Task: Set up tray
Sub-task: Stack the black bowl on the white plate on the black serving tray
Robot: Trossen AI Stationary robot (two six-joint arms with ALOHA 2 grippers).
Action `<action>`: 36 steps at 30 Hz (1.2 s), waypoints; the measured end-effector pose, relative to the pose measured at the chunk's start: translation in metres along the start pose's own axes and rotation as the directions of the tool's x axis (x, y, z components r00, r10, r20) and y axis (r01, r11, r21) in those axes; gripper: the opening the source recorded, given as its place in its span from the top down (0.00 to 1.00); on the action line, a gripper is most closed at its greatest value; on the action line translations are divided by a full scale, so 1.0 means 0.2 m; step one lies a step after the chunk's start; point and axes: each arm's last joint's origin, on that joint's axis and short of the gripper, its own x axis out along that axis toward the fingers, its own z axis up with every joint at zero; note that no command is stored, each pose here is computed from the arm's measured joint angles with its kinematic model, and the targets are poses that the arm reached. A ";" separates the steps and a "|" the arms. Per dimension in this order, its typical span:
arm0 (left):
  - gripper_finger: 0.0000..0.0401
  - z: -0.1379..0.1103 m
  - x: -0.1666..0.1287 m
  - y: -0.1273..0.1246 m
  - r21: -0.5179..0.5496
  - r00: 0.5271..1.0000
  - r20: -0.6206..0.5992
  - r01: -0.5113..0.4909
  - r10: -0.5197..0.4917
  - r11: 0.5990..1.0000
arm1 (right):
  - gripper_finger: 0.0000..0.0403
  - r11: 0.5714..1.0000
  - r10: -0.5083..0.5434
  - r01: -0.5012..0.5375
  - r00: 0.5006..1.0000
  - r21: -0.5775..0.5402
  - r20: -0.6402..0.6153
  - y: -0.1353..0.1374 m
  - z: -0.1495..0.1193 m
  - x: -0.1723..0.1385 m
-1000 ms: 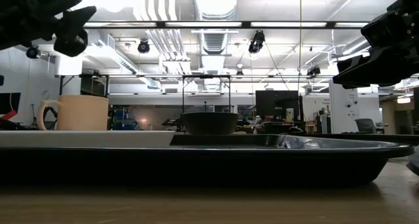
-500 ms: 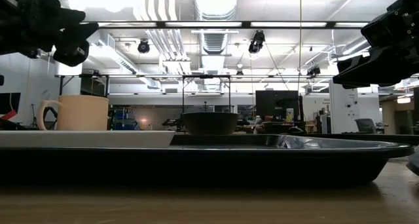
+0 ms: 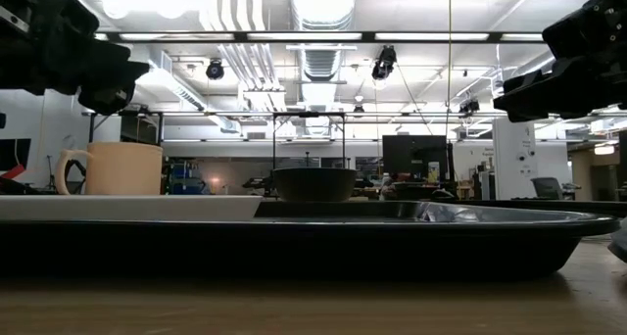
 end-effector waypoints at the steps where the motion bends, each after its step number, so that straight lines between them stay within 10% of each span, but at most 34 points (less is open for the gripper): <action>1: 0.71 0.00 0.00 0.00 0.000 1.000 0.000 0.000 0.000 1.000 | 0.83 1.000 0.000 0.000 1.000 0.000 -0.001 0.00 0.00 0.00; 18: 0.71 0.00 0.00 0.00 0.000 1.000 -0.006 0.000 0.000 1.000 | 0.83 1.000 -0.001 0.001 1.000 -0.001 0.008 0.00 0.00 0.00; 36: 0.71 0.00 0.00 0.00 -0.001 1.000 -0.007 0.001 -0.001 1.000 | 0.83 0.993 -0.107 0.116 0.948 -0.011 0.298 -0.03 0.15 -0.02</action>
